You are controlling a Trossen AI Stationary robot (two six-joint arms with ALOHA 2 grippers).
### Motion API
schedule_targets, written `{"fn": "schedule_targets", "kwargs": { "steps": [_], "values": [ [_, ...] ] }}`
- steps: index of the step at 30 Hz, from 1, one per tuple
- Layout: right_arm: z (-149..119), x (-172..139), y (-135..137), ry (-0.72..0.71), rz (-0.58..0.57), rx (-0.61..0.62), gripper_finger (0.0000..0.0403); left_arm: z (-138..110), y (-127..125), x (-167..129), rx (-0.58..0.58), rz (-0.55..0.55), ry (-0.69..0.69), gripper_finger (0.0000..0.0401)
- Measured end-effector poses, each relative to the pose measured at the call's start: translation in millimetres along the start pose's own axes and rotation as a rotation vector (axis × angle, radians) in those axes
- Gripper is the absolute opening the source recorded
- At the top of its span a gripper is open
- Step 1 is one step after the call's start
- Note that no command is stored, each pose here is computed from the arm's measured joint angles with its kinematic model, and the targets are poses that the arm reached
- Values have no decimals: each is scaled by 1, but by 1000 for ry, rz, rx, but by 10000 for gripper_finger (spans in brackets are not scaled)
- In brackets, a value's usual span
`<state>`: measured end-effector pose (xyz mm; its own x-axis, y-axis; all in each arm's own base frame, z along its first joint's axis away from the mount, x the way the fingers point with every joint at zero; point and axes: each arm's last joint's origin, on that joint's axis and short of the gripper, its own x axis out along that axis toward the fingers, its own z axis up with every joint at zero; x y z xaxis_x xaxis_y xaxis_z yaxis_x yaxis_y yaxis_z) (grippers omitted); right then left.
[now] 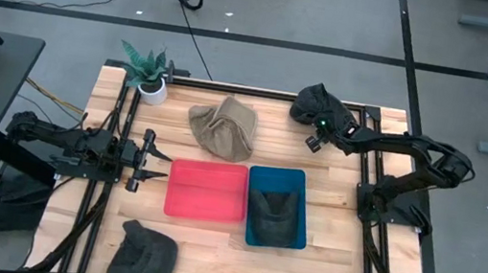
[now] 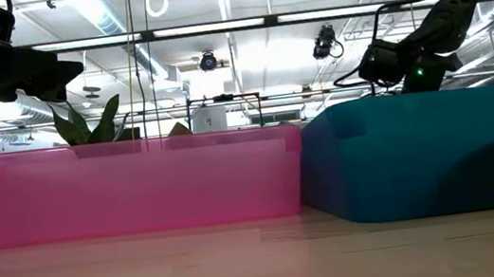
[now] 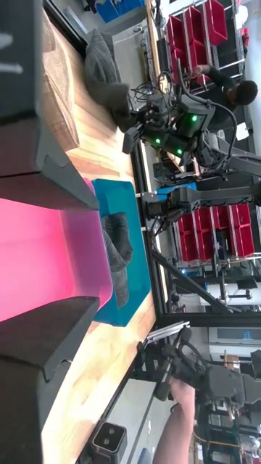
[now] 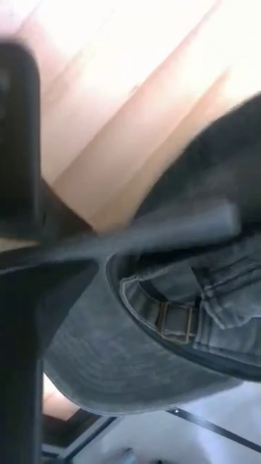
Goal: Pick & Place hat
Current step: Put the top black cap into the blue bin
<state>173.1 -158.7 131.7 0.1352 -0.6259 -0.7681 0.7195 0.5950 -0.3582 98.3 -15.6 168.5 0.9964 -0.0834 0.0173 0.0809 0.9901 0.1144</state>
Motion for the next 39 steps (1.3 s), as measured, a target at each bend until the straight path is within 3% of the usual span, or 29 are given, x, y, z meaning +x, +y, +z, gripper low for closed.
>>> {"fn": "schedule_targets", "kwargs": {
  "steps": [2,10,15,23,32,39],
  "values": [
    [1,0,-2,-2,0,6,14,0,0,0,0,0,0,209],
    [5,-1,-3,-1,11,23,7,0,0,0,0,0,0,209],
    [18,-15,-2,-80,56,65,5,0,0,0,0,0,0,209],
    [39,-67,-2,-391,168,135,4,0,0,0,0,0,0,209],
    [48,-138,0,-763,367,183,5,0,0,0,0,0,0,209],
    [45,-168,10,-989,669,232,6,0,0,0,0,0,0,209]
  ]
}}
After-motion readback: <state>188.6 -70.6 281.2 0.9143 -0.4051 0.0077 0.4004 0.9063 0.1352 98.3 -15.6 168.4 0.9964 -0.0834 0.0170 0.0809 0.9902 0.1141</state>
